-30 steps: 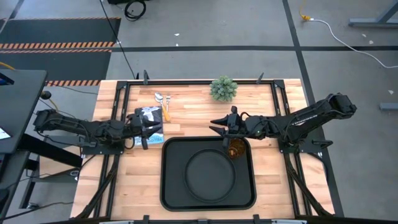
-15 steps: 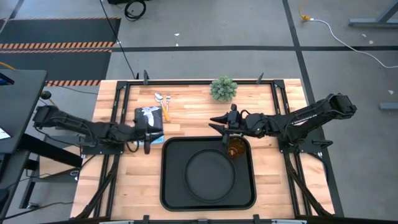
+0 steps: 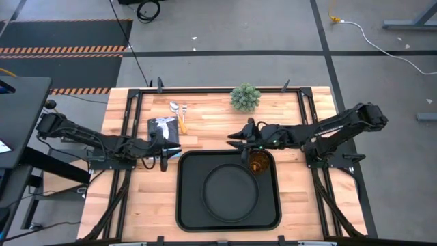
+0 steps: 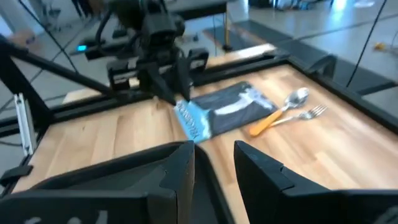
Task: Pick and place plate/cup/fork/spoon on tray
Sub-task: Put the black plate on the black tray to the bottom left of the orange glass
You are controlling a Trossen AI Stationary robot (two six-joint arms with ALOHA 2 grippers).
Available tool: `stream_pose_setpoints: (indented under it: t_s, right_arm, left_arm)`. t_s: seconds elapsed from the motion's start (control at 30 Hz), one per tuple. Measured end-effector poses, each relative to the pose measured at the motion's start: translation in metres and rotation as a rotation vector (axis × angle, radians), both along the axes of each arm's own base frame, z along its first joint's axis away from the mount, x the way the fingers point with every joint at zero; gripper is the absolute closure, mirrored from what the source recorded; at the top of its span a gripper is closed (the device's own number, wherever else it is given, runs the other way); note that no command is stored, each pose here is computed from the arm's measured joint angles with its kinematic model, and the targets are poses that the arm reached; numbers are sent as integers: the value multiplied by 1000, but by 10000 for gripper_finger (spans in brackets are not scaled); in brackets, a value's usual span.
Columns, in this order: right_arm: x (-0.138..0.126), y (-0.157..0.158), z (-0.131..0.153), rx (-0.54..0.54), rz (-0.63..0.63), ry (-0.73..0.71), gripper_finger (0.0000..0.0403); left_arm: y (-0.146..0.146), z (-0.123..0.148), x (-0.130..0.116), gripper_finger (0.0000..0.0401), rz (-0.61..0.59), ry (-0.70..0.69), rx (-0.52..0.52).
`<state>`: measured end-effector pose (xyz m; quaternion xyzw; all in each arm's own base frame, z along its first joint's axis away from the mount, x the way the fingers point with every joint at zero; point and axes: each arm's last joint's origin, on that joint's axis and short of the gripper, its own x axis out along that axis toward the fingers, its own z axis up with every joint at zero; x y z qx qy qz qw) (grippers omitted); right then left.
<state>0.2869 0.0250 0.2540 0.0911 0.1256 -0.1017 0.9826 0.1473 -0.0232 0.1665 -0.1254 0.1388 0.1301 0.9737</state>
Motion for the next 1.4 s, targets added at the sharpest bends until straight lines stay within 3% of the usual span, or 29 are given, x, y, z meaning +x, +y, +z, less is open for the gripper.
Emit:
stream_pose_setpoints:
  t_s: [0.13,0.37,0.6,0.87,1.1,1.4]
  right_arm:
    - [20,12,0,6,45,70,282]
    - [61,61,-2,-43,182,266,282]
    - [81,96,-22,-3,224,463,282]
    - [117,106,-44,54,208,512,282]
    - [154,113,-56,-1,244,591,282]
    - [178,120,-79,-50,266,641,282]
  left_arm:
    - [0,0,0,284,-3,3,0]
    - [0,0,0,284,3,3,18]
    - [1,1,0,284,9,-3,19]
    - [1,1,0,284,13,-6,20]
    - [1,0,0,284,15,2,24]
    - [1,0,-1,284,14,8,25]
